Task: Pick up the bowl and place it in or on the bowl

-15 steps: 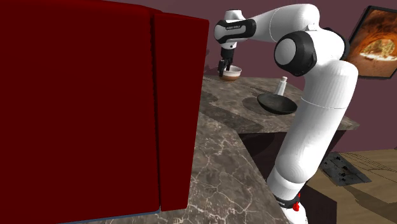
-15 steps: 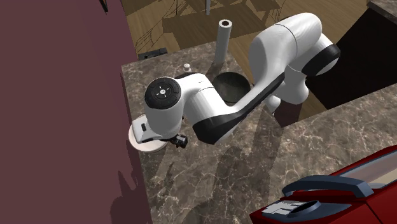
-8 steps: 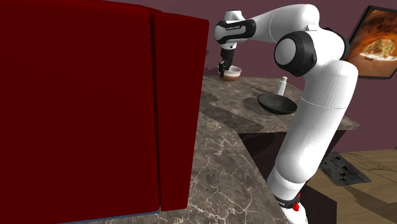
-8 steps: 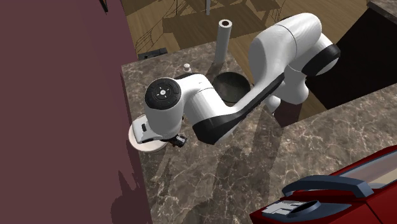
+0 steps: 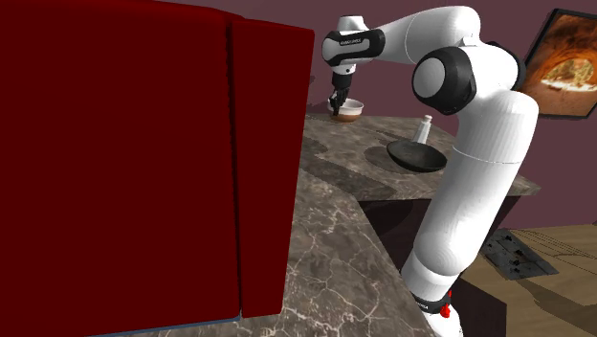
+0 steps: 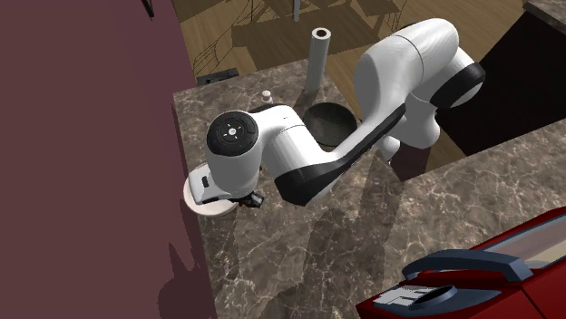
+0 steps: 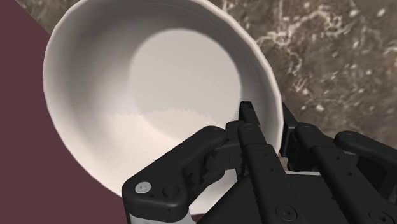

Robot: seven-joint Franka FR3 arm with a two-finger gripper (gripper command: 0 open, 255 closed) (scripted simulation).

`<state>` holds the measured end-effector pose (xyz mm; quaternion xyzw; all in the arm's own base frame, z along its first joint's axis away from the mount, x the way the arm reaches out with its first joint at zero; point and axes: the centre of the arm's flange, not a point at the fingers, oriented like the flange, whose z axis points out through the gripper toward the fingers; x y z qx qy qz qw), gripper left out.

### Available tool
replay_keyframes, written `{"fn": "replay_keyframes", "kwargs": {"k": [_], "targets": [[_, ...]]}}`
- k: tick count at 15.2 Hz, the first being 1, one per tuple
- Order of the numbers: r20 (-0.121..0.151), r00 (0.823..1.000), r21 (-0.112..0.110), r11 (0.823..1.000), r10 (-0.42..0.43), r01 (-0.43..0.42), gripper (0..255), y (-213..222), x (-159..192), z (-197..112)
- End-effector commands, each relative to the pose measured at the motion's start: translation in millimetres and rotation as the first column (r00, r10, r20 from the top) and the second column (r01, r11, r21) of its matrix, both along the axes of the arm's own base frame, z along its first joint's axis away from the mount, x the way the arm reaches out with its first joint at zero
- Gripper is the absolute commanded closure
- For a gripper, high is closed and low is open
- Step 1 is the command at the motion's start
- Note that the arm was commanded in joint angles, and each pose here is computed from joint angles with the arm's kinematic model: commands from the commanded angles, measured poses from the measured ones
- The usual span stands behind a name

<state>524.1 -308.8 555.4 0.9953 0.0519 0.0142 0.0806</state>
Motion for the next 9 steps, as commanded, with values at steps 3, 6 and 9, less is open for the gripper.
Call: {"fn": "replay_keyframes", "kwargs": {"k": [3,6,9], "targets": [[-0.001,1.0,0.0,1.0,-0.001,0.001,255,0,0,10],[-0.001,1.0,0.0,1.0,-0.001,0.001,255,0,0,26],[-0.001,1.0,0.0,1.0,-0.001,0.001,255,0,0,42]]}}
